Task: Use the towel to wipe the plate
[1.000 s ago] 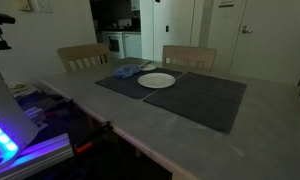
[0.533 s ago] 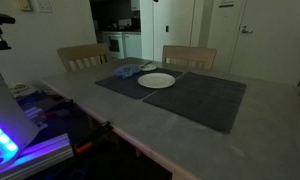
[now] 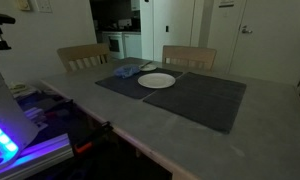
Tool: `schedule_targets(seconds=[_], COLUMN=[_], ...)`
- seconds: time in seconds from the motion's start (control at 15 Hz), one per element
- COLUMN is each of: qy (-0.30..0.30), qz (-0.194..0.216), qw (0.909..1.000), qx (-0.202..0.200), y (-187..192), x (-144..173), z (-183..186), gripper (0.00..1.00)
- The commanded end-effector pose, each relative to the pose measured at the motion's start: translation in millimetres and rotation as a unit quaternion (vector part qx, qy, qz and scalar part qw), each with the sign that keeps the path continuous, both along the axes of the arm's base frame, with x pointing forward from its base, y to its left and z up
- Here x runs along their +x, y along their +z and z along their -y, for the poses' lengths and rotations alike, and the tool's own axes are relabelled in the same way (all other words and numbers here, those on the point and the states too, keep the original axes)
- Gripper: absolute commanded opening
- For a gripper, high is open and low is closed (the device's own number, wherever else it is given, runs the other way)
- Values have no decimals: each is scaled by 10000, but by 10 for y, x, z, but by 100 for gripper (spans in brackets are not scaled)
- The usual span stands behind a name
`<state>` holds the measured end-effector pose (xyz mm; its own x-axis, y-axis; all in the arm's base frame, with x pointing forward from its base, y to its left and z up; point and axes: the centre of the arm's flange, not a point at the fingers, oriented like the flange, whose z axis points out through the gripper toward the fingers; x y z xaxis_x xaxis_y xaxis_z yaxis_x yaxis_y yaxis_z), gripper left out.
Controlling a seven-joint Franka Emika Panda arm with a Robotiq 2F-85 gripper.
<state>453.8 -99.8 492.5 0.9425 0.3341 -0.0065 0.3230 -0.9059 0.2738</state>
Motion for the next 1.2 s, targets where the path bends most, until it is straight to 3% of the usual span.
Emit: schedule_targets(seconds=[0.0,0.53,1.13], qy=[150,510,347], qz=[6,-68,627], qw=[9998,9977,9910], qx=[109,449,1129], y=[-97,-431,-828], x=[207,492,935], z=[-213,-703,-1249], gripper=[100,100,100])
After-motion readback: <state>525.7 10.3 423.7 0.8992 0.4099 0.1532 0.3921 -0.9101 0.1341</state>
